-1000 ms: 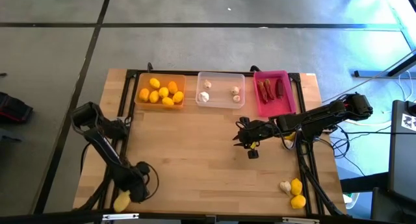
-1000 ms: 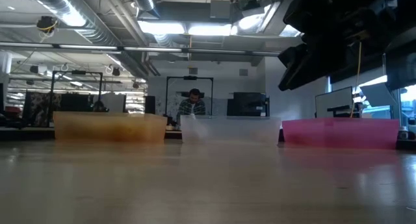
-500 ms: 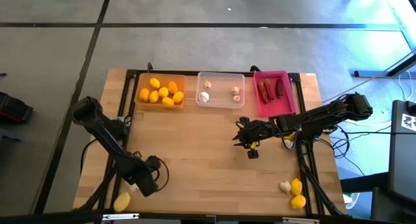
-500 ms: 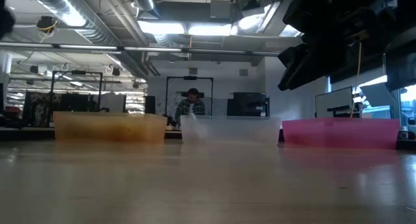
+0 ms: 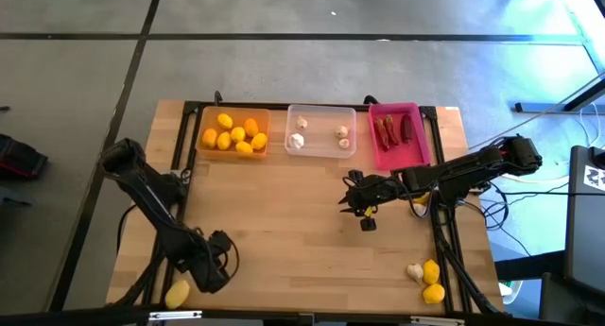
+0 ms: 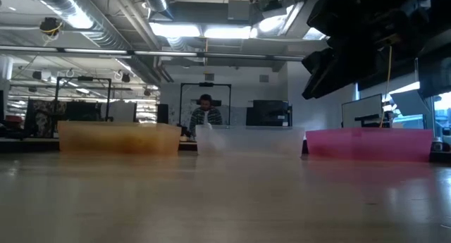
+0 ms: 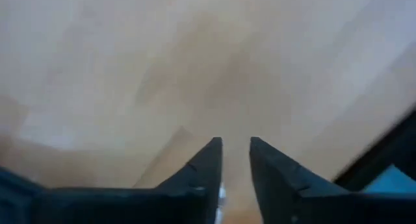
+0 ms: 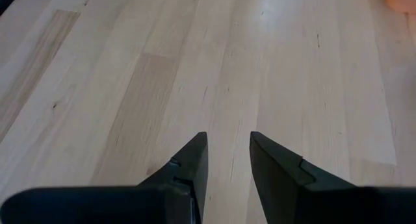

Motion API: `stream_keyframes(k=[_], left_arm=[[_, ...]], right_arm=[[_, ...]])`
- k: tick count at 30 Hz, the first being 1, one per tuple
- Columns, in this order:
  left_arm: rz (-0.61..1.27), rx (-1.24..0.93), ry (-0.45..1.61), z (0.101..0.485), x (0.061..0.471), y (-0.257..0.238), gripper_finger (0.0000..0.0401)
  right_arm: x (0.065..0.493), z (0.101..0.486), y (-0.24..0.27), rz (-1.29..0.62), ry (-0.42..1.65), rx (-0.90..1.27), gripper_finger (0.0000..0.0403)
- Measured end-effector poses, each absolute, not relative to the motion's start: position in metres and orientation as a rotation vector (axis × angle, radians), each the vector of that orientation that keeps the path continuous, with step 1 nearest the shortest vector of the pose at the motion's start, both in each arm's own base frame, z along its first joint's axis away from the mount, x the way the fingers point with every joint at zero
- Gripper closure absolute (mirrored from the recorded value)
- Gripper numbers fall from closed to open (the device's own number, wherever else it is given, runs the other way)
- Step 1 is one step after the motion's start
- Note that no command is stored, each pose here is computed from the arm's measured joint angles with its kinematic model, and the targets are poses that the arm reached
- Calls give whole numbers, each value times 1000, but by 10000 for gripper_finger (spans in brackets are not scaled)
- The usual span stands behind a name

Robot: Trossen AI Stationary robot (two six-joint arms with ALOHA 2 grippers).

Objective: Sort produce into baskets
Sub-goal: Put the white garlic into the transparent bin

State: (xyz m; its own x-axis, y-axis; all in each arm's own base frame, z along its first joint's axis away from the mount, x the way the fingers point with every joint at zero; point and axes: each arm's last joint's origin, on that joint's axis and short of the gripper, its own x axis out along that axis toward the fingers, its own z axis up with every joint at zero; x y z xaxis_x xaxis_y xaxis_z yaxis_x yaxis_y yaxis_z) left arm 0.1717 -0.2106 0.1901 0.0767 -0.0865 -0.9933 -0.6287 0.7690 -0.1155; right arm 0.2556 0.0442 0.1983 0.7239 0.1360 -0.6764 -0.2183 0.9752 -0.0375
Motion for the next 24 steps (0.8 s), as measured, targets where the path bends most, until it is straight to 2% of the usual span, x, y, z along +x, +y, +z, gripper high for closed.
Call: stream_keyframes(k=[5,10,17,24], left_arm=[[402,-633,1532,190,164,-218,254],[380,-597,1554,189,154,-224,208],[307,-504,1566,188,142,-231,194],[365,-475,1581,188,129,-233,194]], right_arm=[[256,198,44,196,736,-117,292],[256,198,44,197,736,-120,292],[256,198,44,199,736,-124,292],[256,198,44,199,736,-124,292]])
